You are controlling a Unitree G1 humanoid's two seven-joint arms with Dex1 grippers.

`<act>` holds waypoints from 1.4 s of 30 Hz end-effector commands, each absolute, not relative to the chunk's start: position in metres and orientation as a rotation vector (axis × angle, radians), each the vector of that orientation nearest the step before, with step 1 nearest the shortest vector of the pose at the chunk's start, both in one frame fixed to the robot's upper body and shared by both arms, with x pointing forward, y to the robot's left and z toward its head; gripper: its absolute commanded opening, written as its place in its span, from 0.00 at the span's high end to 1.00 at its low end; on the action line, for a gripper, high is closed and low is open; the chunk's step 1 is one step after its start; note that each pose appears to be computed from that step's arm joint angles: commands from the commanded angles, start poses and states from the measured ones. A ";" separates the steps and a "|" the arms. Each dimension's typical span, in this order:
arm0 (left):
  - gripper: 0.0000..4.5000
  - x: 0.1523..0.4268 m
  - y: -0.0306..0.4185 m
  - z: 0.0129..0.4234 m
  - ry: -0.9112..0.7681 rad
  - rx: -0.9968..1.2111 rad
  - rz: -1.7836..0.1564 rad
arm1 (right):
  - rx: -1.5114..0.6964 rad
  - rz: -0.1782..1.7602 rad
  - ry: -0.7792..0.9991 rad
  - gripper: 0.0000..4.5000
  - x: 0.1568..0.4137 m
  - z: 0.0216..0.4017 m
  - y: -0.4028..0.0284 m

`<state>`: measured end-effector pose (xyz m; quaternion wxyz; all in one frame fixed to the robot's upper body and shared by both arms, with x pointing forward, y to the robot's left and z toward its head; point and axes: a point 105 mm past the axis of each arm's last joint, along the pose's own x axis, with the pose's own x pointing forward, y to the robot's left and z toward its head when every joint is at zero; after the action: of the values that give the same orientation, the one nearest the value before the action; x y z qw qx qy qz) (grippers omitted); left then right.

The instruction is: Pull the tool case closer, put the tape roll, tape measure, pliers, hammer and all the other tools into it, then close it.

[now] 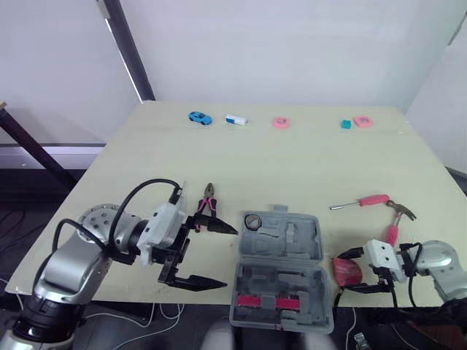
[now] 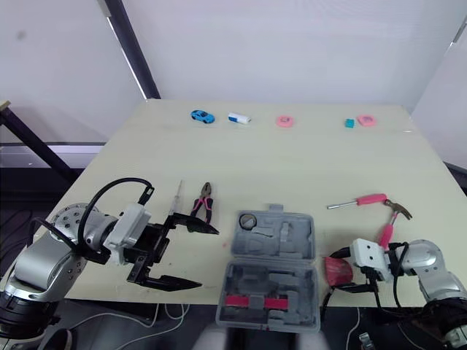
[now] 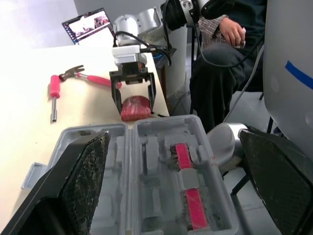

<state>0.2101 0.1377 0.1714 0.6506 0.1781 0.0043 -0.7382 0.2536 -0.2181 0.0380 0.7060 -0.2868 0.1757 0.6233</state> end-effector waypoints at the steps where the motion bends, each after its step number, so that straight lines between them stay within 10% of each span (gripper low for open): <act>1: 0.00 0.211 0.138 0.180 -0.041 0.364 -1.651 | -0.675 1.355 0.388 0.32 0.260 0.067 -0.220; 16: 0.00 0.223 0.139 0.175 -0.086 0.301 -1.495 | -0.956 1.269 0.553 0.32 0.296 0.114 -0.163; 42: 0.00 0.218 0.156 0.167 -0.059 0.299 -1.331 | -1.132 1.244 0.649 0.32 0.342 0.087 -0.090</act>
<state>0.2211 0.1591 0.1577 0.7817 0.1231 -0.0065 -0.6113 0.3399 -0.0929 0.0779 0.6196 -0.4817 0.2999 0.5424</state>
